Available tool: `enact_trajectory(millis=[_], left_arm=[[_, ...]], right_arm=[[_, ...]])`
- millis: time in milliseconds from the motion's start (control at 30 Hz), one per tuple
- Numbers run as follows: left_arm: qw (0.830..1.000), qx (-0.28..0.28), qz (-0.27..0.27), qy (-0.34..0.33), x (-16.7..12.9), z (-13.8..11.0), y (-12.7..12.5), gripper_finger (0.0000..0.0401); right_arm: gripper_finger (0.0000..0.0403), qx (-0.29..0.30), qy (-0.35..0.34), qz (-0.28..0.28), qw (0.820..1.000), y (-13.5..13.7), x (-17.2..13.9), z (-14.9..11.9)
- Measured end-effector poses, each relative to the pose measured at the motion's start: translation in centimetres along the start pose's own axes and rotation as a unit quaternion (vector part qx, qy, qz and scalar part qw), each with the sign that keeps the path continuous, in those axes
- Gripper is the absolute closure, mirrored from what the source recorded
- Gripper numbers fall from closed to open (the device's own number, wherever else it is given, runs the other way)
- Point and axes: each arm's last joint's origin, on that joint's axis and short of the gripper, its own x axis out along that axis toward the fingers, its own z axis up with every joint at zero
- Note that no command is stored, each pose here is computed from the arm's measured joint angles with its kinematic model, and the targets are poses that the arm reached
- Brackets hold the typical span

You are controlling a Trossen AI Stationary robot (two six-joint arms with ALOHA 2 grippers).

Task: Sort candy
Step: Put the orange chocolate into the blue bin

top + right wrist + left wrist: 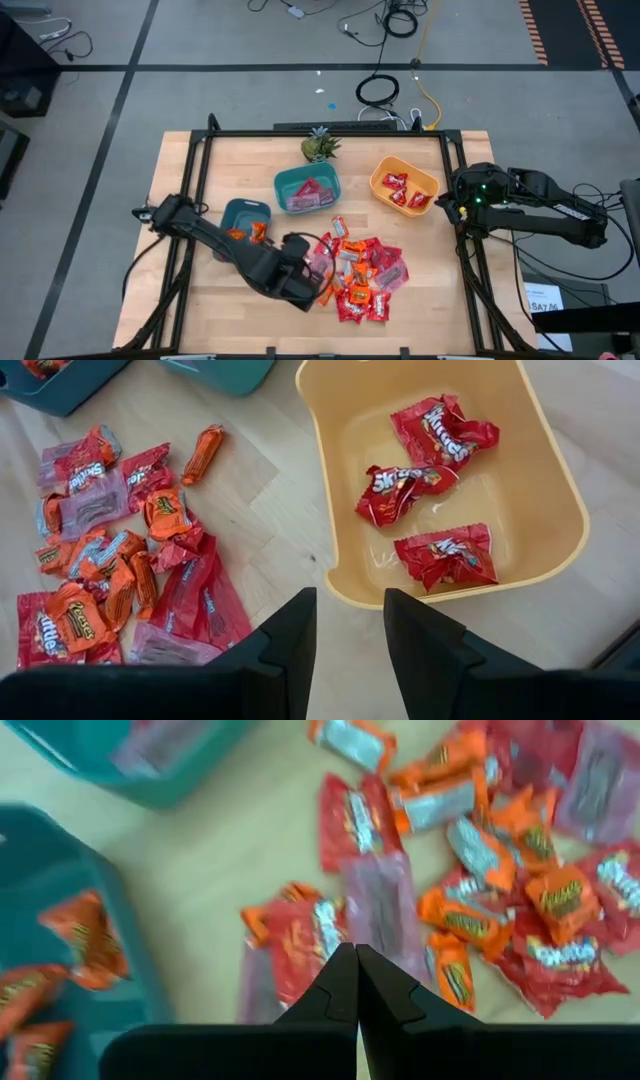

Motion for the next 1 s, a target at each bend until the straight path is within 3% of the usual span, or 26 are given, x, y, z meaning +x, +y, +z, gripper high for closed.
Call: enact_trajectory(millis=[267, 600, 1000], left_arm=[[0.997, 0.005, -0.02, -0.079, -1.6, 1.2, 0.7, 0.0381], [0.995, 0.086, -0.027, -0.045, -1.2, 1.5, 0.4, 0.036], [0.996, 0.059, -0.043, -0.04, -0.7, 2.7, 0.2, 0.0357]], right_arm=[[0.0291, 0.0, 0.001, -0.001, 1.0, 0.0, 0.0, 0.0], [0.0291, 0.0, 0.001, -0.001, 1.0, 0.0, 0.0, 0.0], [0.0291, 0.0, 0.001, -0.001, 1.0, 0.0, 0.0, 0.0]])
